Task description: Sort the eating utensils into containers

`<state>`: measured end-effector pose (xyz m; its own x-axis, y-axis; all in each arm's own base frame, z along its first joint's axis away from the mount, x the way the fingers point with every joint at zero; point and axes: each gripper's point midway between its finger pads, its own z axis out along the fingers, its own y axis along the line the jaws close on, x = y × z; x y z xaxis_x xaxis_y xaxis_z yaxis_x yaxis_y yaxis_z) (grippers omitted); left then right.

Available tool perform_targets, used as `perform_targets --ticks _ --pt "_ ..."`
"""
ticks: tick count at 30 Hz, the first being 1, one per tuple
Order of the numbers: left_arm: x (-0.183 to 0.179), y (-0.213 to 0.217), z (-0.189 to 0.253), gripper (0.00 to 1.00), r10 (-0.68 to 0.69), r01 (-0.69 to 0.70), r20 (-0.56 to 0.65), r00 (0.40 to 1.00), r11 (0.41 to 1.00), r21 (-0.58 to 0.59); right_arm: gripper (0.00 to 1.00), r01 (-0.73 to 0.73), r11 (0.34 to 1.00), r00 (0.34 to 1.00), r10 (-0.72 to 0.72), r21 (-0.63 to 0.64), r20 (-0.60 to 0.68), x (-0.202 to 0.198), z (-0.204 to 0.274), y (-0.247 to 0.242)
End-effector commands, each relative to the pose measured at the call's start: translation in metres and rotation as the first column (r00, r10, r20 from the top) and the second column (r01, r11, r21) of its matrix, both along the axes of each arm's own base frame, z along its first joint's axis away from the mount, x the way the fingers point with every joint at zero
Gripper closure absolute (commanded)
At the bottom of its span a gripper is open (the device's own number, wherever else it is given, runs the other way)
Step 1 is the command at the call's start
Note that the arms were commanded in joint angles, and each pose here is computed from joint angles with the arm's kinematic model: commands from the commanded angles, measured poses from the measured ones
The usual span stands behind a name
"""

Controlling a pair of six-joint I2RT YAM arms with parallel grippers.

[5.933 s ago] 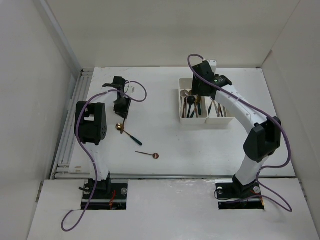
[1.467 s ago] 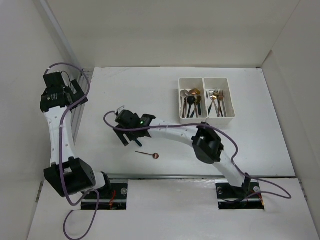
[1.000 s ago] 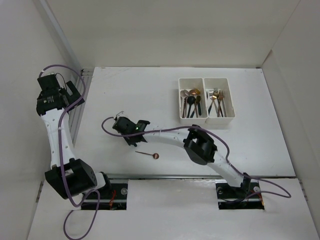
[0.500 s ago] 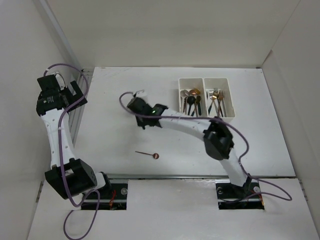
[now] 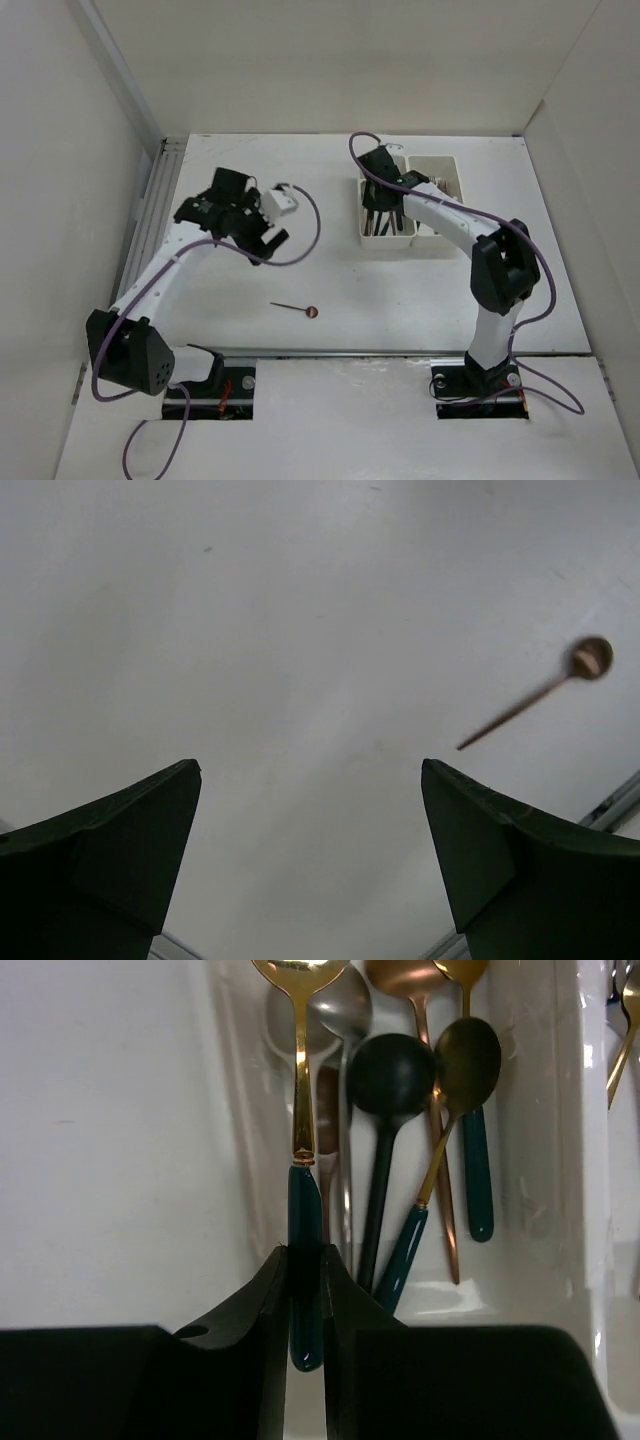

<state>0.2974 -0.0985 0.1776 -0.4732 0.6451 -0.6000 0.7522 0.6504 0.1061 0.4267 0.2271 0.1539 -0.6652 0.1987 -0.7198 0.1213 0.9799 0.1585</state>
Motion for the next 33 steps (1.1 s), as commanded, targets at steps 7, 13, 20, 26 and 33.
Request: perform_targets --ticks 7,13,20,26,33 --pt "-0.071 -0.063 -0.044 0.06 -0.635 0.620 -0.015 0.772 0.748 0.239 1.00 -0.013 0.997 0.999 0.010 -0.070 -0.043 0.025 -0.027 -0.035" --pt "-0.108 -0.098 -0.078 0.06 -0.770 0.763 -0.082 0.633 0.603 0.235 0.53 -0.032 0.987 0.991 0.011 -0.158 -0.130 0.023 -0.048 -0.054" --pt "-0.112 -0.098 -0.117 0.09 -0.823 0.817 -0.129 0.553 0.506 0.276 0.21 -0.035 0.994 0.999 0.035 -0.101 0.002 0.021 0.018 -0.054" --pt "-0.116 -0.101 -0.145 0.20 -0.818 0.836 -0.205 0.537 0.484 0.257 0.20 -0.041 0.997 0.995 0.046 -0.064 0.083 0.008 0.070 -0.059" --pt "-0.108 -0.093 -0.174 0.41 -0.783 0.809 -0.248 0.571 0.486 0.330 0.20 -0.047 0.999 0.985 0.050 -0.018 0.166 -0.013 0.109 -0.067"
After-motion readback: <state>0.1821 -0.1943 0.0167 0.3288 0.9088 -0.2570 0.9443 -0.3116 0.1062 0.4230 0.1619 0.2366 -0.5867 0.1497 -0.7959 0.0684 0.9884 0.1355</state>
